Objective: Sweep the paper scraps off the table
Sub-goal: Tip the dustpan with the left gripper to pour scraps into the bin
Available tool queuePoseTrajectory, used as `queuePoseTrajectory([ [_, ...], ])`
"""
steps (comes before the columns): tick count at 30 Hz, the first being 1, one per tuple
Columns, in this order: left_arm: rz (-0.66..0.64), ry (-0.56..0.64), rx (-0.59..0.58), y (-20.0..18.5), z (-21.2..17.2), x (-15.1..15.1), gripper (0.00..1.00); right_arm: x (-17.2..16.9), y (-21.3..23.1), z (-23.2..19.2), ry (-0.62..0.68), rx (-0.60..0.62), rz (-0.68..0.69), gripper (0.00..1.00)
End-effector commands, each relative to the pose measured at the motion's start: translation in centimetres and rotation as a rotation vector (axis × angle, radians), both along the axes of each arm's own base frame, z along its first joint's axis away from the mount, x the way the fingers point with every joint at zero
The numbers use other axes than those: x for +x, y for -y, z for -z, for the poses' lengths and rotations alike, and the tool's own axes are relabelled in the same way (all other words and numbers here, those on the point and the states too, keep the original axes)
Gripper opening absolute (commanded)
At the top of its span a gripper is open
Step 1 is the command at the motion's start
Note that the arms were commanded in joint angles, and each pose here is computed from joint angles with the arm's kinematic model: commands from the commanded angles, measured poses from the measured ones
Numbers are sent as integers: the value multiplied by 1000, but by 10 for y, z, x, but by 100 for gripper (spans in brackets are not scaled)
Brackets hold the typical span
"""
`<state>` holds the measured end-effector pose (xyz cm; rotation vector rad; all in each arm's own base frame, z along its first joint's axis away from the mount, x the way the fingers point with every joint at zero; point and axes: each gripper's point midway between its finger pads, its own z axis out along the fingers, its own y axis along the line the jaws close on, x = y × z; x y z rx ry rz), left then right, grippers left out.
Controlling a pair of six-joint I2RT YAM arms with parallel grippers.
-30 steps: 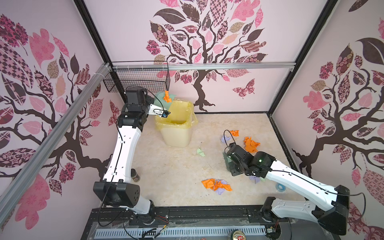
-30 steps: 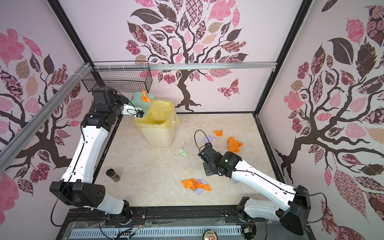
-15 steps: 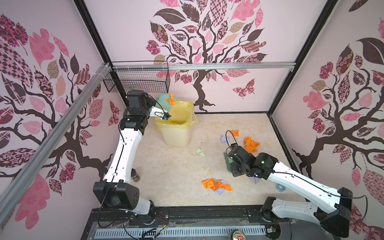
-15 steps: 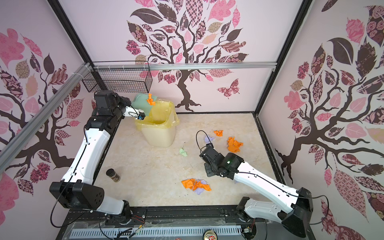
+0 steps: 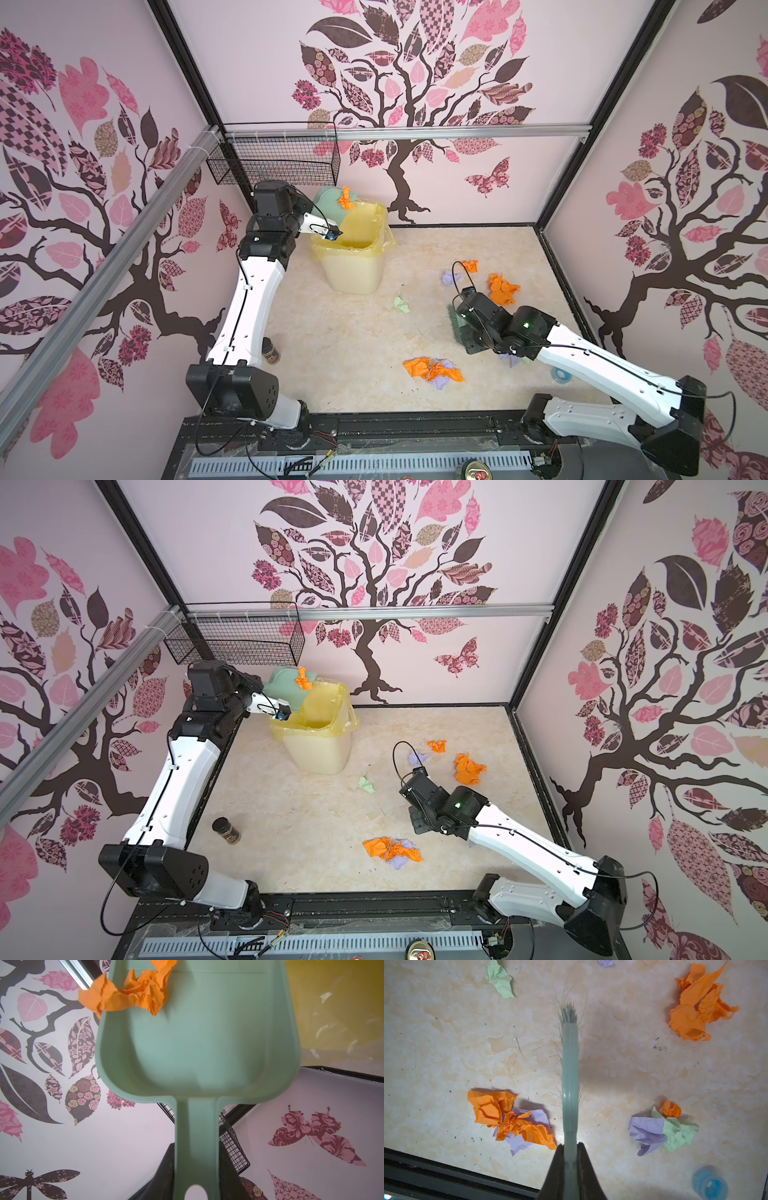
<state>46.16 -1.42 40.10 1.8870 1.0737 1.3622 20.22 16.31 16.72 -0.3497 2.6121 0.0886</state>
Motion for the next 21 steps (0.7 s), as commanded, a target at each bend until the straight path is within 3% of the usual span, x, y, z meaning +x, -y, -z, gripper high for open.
queuePoseTrajectory([
  [1,191,85,344,16,-31,-2,0,0,-2,-2,10,35,16,0],
  [15,284,86,516,27,-22,-1,0,-5,7,-1,19,34,23,0],
  [21,327,47,499,33,-15,-13,0,-5,6,1,18,38,22,0],
])
